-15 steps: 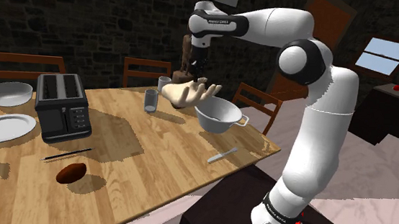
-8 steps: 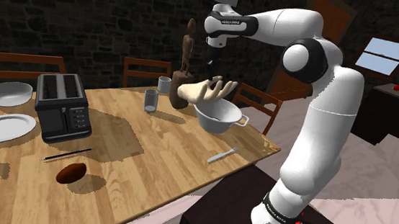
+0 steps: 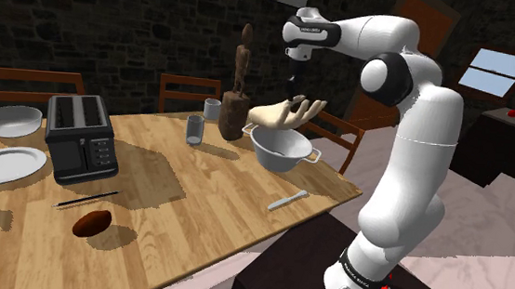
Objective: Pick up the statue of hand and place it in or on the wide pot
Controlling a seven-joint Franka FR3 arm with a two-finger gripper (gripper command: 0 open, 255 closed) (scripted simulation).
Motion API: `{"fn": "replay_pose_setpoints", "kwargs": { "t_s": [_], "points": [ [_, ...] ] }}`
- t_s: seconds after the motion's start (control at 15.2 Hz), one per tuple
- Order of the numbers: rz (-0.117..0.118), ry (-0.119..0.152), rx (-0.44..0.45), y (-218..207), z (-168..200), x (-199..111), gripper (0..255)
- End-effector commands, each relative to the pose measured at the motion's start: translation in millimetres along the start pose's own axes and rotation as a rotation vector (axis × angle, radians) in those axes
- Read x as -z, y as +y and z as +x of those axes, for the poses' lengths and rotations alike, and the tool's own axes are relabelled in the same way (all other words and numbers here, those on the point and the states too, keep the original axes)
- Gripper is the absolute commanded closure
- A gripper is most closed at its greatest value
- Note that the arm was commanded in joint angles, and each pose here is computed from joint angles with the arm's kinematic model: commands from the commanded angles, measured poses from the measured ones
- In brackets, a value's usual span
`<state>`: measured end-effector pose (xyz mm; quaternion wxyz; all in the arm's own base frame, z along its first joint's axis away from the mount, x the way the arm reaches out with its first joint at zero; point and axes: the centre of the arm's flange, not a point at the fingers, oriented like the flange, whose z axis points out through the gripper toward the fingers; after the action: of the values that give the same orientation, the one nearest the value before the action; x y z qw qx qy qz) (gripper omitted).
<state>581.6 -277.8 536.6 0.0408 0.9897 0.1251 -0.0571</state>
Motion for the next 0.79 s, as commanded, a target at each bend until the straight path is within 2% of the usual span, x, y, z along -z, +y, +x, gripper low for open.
{"fn": "replay_pose_setpoints", "kwargs": {
  "t_s": [0.0, 0.73],
  "points": [
    [-0.002, 0.003, 0.001, 9.9, -7.6, -4.3, 255],
    [-0.002, 0.003, 0.001, 6.0, -0.5, -61.8, 255]
  ]
}}
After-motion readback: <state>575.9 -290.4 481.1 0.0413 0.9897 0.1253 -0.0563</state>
